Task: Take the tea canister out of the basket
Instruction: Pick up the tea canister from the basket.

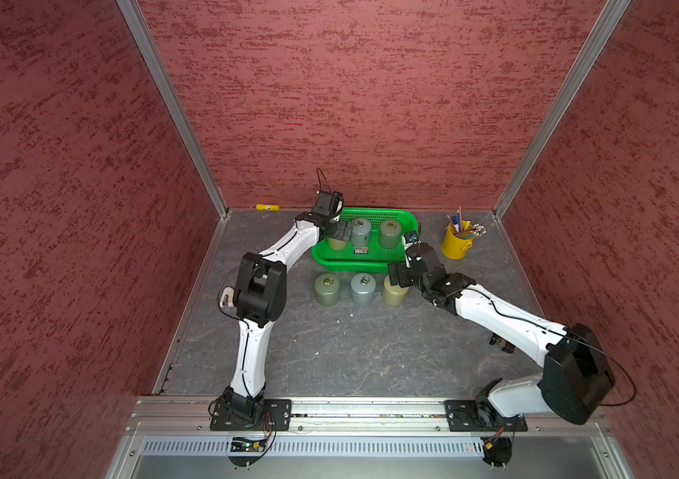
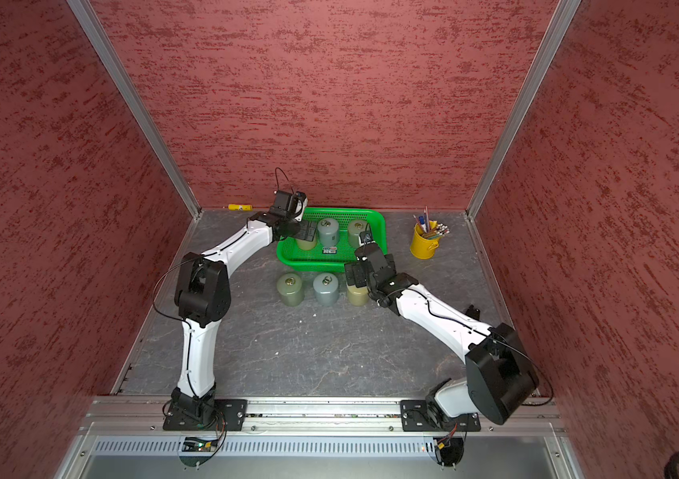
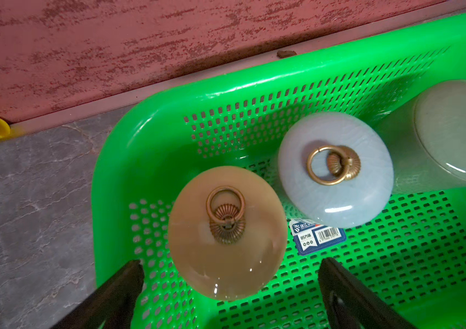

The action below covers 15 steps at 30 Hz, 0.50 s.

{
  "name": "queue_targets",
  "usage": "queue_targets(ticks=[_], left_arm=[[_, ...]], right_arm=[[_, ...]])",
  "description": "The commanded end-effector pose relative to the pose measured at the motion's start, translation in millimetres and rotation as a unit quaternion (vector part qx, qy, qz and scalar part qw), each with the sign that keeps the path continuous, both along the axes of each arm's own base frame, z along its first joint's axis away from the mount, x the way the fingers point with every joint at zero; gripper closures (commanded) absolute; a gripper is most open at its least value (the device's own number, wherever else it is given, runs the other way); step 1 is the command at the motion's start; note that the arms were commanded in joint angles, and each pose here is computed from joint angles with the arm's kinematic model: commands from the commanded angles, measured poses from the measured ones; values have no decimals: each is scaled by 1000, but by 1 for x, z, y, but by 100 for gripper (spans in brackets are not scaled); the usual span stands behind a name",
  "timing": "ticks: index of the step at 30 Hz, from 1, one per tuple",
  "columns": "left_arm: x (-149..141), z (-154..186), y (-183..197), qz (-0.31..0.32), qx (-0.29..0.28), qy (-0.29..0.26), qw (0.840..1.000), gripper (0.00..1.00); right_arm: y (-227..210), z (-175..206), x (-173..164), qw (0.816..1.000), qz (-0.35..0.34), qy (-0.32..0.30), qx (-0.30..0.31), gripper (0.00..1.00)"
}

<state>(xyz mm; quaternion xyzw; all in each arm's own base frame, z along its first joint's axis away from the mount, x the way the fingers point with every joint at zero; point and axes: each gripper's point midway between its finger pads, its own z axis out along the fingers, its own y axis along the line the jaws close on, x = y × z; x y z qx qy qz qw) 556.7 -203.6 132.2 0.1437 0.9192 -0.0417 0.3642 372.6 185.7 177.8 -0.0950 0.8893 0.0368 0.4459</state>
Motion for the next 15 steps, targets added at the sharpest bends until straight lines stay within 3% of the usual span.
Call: queue_targets(ticks=[1, 15], left_arm=[[9, -8, -2, -11, 23, -11, 1000, 0], [21, -37, -8, -23, 34, 15, 999, 0]], right_arm=[[-5, 7, 1, 1000, -14, -15, 6, 2], [-8, 6, 3, 1000, -20, -15, -2, 2]])
